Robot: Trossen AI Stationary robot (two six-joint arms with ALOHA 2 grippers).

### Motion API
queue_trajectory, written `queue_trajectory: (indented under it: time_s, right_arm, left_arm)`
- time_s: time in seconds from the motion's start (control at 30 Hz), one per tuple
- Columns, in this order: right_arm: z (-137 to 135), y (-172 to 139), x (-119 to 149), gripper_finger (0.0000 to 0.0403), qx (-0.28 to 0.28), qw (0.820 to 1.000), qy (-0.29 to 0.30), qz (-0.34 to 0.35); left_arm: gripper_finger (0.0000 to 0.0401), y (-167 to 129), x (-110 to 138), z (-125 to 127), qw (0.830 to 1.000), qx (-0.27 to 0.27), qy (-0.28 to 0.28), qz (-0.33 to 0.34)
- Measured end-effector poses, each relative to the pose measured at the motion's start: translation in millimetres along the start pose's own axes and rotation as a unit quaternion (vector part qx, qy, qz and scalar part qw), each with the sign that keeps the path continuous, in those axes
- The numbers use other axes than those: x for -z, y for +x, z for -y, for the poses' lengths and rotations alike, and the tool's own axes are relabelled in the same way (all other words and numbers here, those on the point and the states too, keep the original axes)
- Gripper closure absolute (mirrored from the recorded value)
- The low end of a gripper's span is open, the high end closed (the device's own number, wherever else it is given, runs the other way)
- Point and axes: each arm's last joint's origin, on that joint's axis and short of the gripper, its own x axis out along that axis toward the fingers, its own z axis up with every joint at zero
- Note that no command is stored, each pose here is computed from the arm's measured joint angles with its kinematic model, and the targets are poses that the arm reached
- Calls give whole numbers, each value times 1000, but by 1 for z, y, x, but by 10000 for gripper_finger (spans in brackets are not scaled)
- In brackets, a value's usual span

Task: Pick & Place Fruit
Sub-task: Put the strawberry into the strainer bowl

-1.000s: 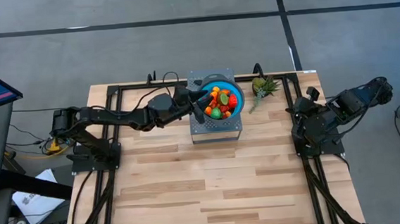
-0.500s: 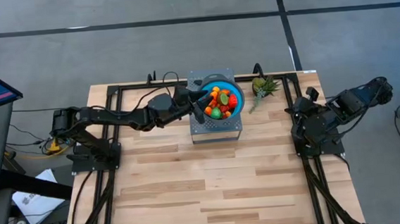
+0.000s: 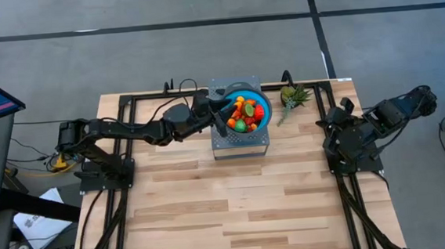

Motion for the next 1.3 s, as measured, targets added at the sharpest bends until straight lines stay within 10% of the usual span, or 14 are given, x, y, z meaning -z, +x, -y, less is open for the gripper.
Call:
queue_trajectory:
  time_s: [0.77,1.3]
  right_arm:
    - [-10,0,-8,403,-55,998,25,17]
    - [-11,0,-9,403,-57,998,-28,24]
  left_arm:
    - [329,-65,31,109,995,97,-19,-14]
    - [354,-74,30,118,993,116,-33,-11]
